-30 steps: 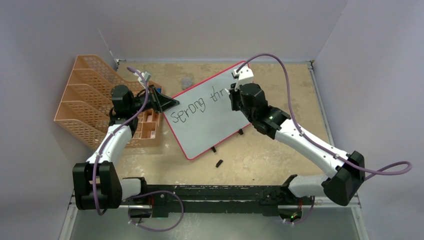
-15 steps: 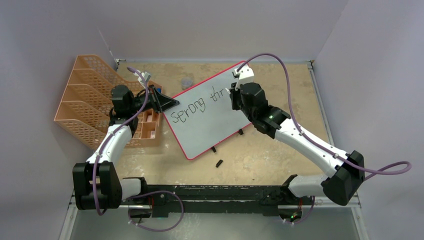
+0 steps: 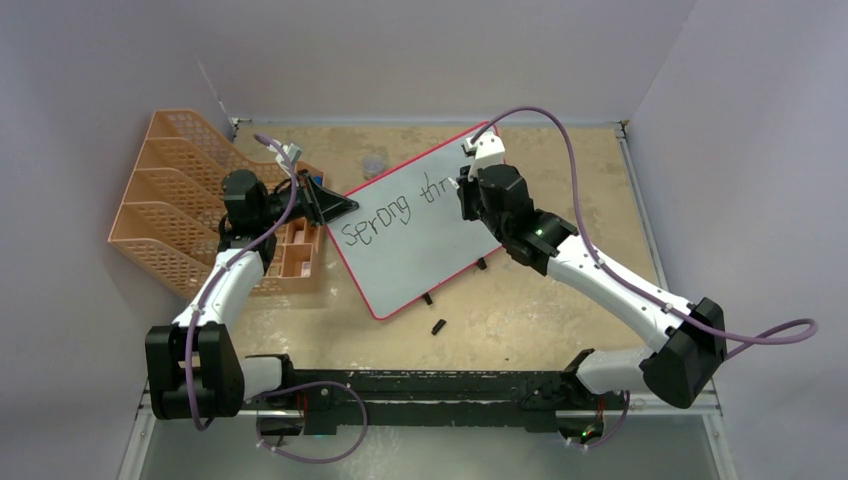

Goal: Write a sentence on the whiteboard

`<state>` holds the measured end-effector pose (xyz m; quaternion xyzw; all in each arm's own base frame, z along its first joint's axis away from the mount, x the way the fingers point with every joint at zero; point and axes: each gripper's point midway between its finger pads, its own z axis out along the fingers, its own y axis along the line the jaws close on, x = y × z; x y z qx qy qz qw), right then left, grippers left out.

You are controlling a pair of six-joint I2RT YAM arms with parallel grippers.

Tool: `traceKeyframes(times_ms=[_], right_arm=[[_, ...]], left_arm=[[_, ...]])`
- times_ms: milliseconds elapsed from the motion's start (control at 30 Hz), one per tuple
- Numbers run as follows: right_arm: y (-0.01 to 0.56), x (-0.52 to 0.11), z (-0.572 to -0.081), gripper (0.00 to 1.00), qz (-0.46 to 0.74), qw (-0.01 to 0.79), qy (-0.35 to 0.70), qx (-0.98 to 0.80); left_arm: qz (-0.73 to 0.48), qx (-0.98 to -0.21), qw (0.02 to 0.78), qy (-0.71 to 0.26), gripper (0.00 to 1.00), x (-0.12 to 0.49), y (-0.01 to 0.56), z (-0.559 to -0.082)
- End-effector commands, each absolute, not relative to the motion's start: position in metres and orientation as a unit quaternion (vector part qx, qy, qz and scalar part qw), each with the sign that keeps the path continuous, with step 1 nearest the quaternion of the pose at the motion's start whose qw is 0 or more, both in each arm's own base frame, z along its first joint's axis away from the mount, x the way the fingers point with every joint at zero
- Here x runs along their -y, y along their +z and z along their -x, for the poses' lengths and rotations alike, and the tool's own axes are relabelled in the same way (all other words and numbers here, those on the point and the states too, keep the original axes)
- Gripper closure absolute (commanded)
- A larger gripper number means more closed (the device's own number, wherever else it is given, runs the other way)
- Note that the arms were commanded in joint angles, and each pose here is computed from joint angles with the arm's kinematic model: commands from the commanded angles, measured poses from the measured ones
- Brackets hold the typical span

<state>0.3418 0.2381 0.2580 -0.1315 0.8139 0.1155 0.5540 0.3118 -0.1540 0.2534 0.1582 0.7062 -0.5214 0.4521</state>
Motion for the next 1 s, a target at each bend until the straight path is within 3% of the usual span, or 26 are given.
traceKeyframes(times_ms=[0,433,967], right_arm=[[0.27,-0.243,-0.339,1.0,0.132,0.559,0.139,-0.806],[0.244,-0.231,-0.329,1.0,0.132,0.531,0.119,-0.828],[0.257,-0.221,-0.345,1.0,0.1,0.56,0.099,-0.817]], left_arm=[[-0.194,-0.697,0.437,-0.534,1.0,0.164,0.255,-0.302],[-0.193,-0.698,0.437,-0.534,1.0,0.164,0.254,-0.303],[-0.196,-0.697,0.437,-0.534,1.0,0.164,0.255,-0.302]])
